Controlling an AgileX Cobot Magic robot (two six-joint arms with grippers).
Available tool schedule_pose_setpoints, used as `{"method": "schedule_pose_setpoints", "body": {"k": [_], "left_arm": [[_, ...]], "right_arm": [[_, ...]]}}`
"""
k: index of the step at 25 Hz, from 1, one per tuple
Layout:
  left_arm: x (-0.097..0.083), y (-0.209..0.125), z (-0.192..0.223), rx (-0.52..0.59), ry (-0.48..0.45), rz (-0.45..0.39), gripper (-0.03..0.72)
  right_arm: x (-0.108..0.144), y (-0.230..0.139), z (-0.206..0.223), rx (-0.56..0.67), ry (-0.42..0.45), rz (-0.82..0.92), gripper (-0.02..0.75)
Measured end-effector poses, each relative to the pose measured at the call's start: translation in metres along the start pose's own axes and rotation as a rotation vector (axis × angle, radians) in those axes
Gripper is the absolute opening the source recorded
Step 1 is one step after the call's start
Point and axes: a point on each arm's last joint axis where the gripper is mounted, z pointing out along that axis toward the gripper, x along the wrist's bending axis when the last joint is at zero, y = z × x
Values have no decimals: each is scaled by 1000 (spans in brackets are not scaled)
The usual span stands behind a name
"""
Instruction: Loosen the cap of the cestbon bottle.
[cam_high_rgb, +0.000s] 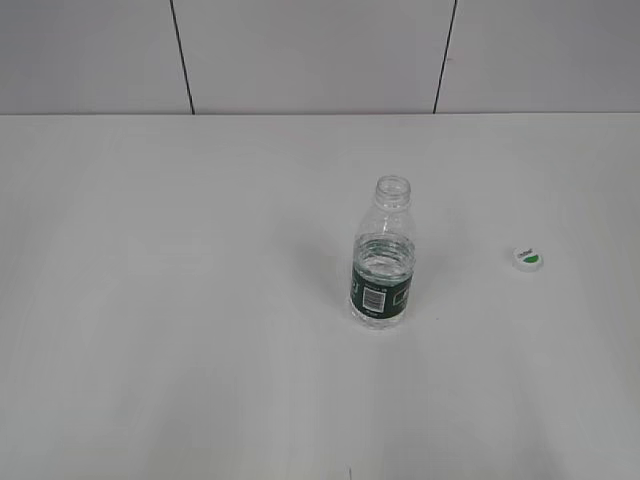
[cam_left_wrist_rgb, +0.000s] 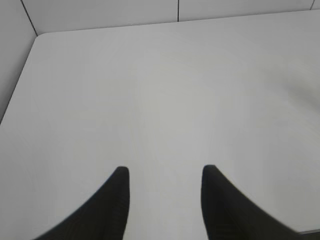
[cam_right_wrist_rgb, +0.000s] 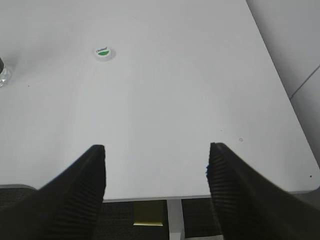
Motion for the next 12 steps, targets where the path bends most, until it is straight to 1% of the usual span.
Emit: {"method": "schedule_pose_setpoints", "body": {"k": [12], "left_arm": [[0, 0, 0, 0, 0, 0, 282]], "right_arm": [[0, 0, 8, -35, -8, -2, 492]]}}
